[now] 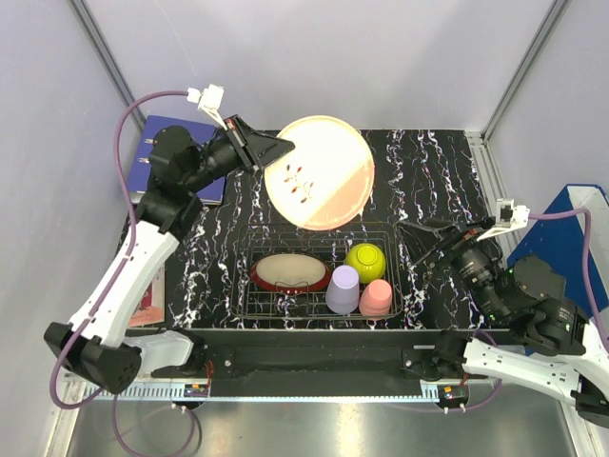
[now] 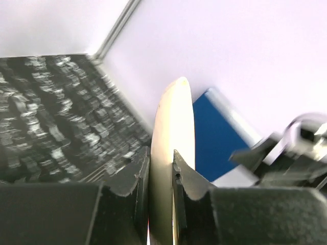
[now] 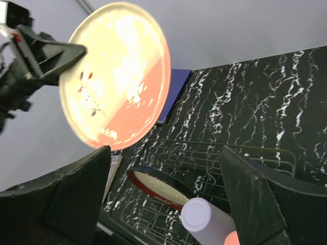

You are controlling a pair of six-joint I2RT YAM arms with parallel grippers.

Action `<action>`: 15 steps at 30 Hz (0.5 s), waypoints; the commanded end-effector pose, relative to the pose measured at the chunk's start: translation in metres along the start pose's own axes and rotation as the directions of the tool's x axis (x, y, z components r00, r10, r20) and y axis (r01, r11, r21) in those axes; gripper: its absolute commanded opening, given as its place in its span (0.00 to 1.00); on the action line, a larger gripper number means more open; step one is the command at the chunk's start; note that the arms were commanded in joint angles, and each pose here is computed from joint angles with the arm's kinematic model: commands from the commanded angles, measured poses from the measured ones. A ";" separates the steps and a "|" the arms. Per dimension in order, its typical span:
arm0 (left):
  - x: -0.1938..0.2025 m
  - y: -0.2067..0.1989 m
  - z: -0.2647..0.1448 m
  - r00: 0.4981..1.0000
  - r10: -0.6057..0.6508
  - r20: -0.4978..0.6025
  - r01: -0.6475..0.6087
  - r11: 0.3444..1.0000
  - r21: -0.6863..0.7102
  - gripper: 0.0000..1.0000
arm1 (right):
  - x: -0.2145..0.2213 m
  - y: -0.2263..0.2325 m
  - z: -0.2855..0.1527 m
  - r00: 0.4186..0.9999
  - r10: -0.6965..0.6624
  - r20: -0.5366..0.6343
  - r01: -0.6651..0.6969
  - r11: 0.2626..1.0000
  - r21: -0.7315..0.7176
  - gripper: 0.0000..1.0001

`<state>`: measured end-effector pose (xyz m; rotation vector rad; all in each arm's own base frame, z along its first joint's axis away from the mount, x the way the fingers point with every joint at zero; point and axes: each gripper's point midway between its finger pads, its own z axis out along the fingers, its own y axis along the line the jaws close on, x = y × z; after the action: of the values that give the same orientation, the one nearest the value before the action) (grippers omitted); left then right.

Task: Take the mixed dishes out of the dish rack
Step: Place the plate at the center of the board.

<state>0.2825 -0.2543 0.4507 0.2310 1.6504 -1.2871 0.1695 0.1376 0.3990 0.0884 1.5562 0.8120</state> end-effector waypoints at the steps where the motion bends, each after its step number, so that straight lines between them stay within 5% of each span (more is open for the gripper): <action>1: -0.053 -0.087 -0.015 0.976 -0.185 0.118 0.118 0.897 0.426 0.00 | -0.005 0.015 -0.004 0.997 0.080 -0.009 -0.080 0.994 -0.068 0.94; 15: -0.029 -0.088 -0.017 0.977 -0.201 0.064 0.149 0.874 0.463 0.00 | 0.003 0.057 0.050 1.000 -0.012 0.000 0.012 0.997 -0.078 0.97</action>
<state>0.2733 -0.2797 0.4682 0.1716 1.5128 -1.7321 0.1842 0.1901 0.4025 0.0221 1.5977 0.8350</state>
